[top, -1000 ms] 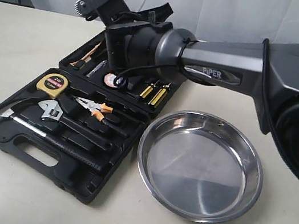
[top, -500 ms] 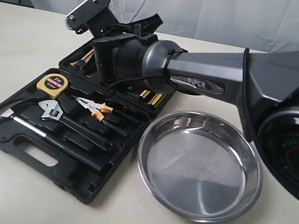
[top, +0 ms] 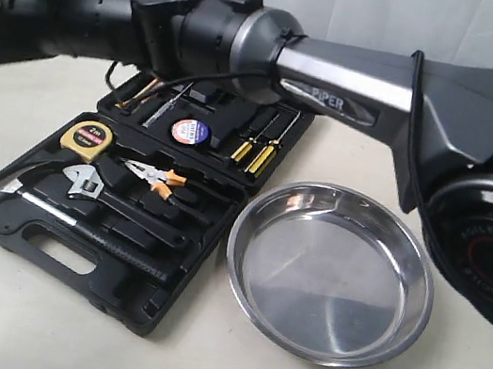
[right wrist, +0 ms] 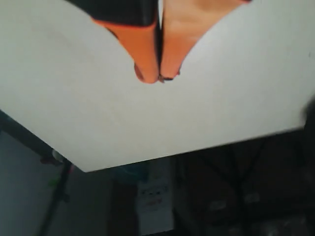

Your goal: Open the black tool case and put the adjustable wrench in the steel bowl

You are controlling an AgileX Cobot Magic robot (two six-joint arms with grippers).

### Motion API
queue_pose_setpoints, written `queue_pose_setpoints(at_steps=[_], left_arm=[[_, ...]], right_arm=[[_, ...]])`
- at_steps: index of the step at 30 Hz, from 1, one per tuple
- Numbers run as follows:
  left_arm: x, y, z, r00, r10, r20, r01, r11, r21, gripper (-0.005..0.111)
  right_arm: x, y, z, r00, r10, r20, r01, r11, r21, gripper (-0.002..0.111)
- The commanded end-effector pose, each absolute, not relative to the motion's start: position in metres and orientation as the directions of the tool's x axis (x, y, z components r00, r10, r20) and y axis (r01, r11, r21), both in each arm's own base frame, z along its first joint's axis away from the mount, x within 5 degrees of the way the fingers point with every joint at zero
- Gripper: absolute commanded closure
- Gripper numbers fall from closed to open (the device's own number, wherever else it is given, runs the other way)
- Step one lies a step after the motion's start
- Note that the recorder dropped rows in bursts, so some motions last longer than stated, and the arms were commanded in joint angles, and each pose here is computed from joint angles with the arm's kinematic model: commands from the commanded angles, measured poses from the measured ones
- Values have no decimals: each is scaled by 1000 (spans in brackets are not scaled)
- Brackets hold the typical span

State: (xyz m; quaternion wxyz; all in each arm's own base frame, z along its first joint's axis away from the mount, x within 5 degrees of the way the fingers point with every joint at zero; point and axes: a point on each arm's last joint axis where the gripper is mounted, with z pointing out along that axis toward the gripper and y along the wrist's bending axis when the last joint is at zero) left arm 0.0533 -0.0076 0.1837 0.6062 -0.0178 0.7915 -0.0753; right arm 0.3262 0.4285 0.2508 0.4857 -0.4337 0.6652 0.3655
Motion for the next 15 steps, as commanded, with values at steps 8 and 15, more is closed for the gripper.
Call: queue_pose_setpoints(at_steps=[8,15], left_arm=[[53,-8,183,-254,-123,-959,66,987,-144,107],[53,-8,183,-254,-123,-959,66,987,-144,107]], right_arm=[[353,381,237,-716,-250,-652,-681,452,576,109],[356,344,205,-731,-526,-434,-672,666,324,109]])
